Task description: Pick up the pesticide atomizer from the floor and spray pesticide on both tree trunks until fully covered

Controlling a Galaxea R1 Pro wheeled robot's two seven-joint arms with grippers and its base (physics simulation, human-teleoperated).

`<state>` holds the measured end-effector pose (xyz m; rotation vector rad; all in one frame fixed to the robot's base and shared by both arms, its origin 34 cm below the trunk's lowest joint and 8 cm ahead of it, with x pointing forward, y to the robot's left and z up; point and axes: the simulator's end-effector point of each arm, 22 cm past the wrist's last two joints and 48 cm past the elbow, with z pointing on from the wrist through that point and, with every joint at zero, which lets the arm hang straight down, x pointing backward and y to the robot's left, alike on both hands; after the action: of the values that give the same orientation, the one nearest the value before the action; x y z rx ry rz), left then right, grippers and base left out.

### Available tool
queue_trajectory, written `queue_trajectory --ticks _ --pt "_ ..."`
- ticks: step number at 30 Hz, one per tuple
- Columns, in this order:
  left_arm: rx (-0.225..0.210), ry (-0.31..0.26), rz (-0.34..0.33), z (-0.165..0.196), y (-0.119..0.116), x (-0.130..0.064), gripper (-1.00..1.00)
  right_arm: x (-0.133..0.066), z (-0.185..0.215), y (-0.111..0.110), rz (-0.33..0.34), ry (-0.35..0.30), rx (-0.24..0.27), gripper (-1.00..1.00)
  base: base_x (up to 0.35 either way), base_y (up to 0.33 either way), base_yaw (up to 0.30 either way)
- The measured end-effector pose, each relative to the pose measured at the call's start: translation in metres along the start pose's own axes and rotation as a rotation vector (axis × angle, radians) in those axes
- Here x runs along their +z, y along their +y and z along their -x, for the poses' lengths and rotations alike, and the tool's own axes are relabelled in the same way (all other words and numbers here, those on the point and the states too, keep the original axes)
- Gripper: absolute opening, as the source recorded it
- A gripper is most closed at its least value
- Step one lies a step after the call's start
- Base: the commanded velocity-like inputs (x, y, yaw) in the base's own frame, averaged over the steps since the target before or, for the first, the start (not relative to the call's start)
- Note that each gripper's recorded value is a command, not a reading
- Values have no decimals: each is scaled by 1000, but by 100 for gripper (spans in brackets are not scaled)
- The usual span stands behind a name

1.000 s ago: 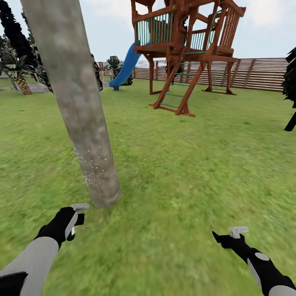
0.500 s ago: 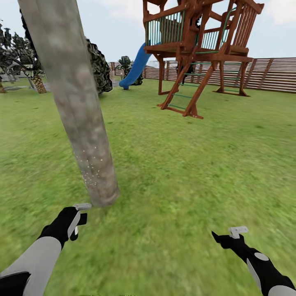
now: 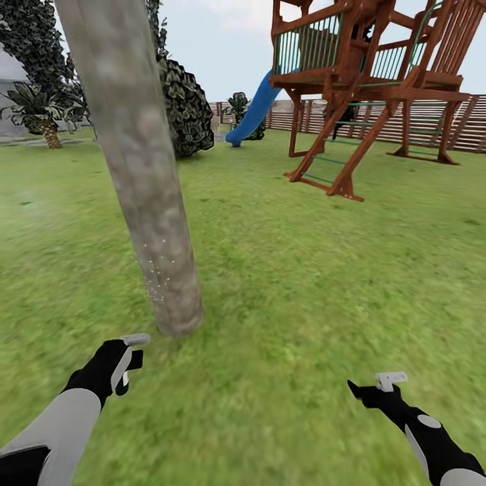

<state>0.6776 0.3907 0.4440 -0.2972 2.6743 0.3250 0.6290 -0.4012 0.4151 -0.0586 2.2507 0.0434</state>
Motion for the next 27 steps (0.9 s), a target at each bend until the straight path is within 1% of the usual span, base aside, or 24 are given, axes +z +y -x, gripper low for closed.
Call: queue_trajectory --ticks 13,16,24,27 --pt "1 2 -4 -1 -3 0 -100 0 0 1 2 0 1 100 201 -282 269" --pt "3 1 -10 -1 -8 -1 -100 0 0 2 3 0 1 100 193 -271 42" --pt "1 3 -10 -2 -8 -1 -100 0 0 2 4 0 1 100 151 -283 4" --pt "1 3 -11 -2 -8 -1 -100 0 0 2 4 0 1 100 10 -309 197"
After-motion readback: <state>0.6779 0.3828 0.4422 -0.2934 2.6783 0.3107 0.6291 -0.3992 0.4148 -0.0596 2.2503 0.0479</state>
